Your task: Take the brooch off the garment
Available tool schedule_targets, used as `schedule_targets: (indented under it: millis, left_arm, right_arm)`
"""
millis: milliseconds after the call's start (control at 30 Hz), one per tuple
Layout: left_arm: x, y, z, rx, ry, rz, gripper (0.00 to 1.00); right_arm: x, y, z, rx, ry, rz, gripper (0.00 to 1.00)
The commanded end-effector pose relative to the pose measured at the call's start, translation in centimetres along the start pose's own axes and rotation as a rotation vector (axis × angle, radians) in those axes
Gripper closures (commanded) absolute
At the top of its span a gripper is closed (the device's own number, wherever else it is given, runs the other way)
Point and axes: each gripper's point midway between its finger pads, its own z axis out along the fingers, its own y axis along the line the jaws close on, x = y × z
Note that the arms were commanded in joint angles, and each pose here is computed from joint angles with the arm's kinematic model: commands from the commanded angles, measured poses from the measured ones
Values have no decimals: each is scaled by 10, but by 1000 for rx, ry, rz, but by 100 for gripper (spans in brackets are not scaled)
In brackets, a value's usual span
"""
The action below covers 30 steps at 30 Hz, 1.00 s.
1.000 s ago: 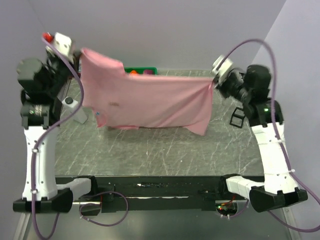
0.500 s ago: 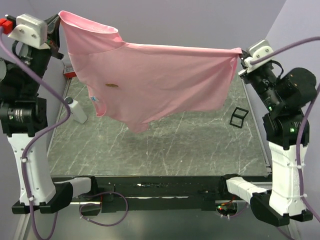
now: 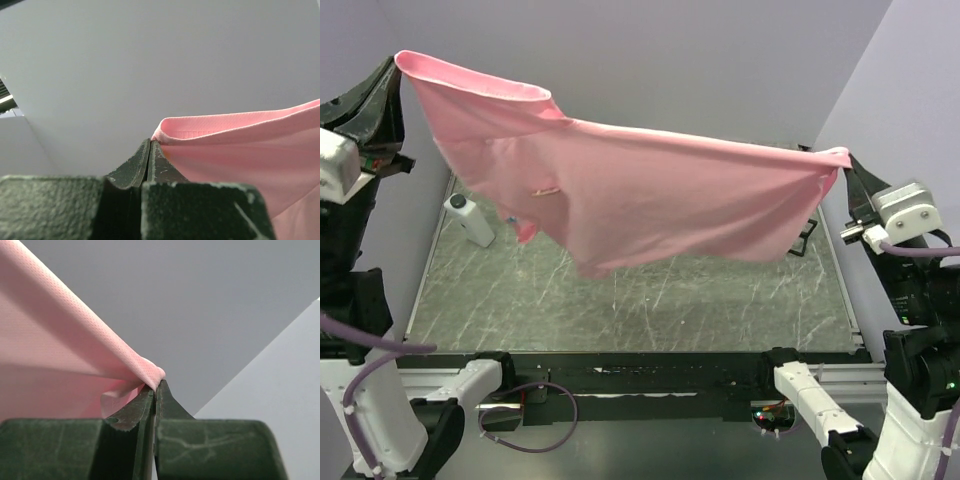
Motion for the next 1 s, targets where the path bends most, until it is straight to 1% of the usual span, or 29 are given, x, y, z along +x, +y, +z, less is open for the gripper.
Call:
schedule_targets:
  millis: [0, 33, 67, 133, 167, 233, 267, 333, 367, 400, 433, 467, 500, 567, 600, 667, 700, 733, 767, 800, 833, 867, 900, 933, 967]
  left_arm:
    - [23, -4, 7, 14, 33, -37, 99]
    - [29, -7, 9, 27, 43, -56, 99]
    - [42, -11, 11, 39, 67, -74, 99]
    - [66, -21, 16, 81, 108, -109, 99]
    - [89, -28, 17, 97, 145, -140, 99]
    - [122, -45, 19, 154, 199, -216, 99]
    - [152, -58, 16, 183, 250, -263, 99]
    - [195, -74, 15, 217, 323, -339, 99]
    - [229, -89, 7, 249, 387, -384, 99]
    - [256, -97, 7, 261, 426, -410, 99]
    - [285, -117, 0, 295, 481, -448, 99]
    - [303, -124, -3, 311, 513, -459, 99]
    - [335, -136, -6, 334, 571, -479, 99]
    - [376, -151, -18, 370, 645, -464, 99]
    - [407, -163, -25, 389, 704, -478, 99]
    - [438, -173, -33, 407, 761, -473, 99]
    - [464, -179, -40, 399, 813, -483, 99]
    - [476, -180, -40, 388, 826, -474, 99]
    - [487, -180, -42, 383, 843, -470, 99]
    - [505, -185, -46, 384, 871, -474, 99]
    - [513, -184, -46, 370, 883, -463, 99]
    - [519, -182, -43, 358, 881, -454, 99]
    - [533, -186, -46, 352, 906, -461, 99]
    - [537, -183, -43, 340, 909, -456, 99]
    - [546, -185, -45, 337, 924, -460, 99]
  right_arm:
    - [27, 20, -2, -66, 79, 7, 100]
    - [33, 24, -1, -77, 89, 3, 100]
    - [45, 32, 2, -102, 112, -3, 100]
    - [56, 44, 6, -146, 120, -6, 100]
    - [71, 55, 9, -177, 148, 5, 100]
    - [87, 72, 15, -236, 168, 23, 100]
    - [109, 87, 18, -274, 209, 43, 100]
    - [133, 104, 26, -315, 240, 62, 100]
    - [158, 121, 28, -353, 287, 74, 100]
    - [177, 132, 32, -380, 321, 85, 100]
    - [191, 141, 35, -403, 343, 89, 100]
    - [213, 154, 37, -431, 376, 90, 100]
    - [234, 167, 42, -466, 424, 107, 100]
    - [262, 183, 47, -501, 480, 128, 100]
    - [285, 194, 53, -528, 531, 144, 100]
    - [313, 205, 59, -546, 585, 159, 100]
    - [338, 215, 65, -565, 634, 169, 100]
    - [351, 219, 68, -571, 662, 168, 100]
    - [378, 223, 75, -564, 734, 165, 100]
    - [392, 220, 82, -540, 759, 166, 100]
    - [406, 223, 85, -539, 797, 177, 100]
    - [427, 226, 98, -540, 845, 194, 100]
    - [440, 225, 102, -526, 885, 199, 100]
    - [441, 214, 118, -509, 896, 207, 100]
    - [467, 228, 117, -537, 964, 239, 100]
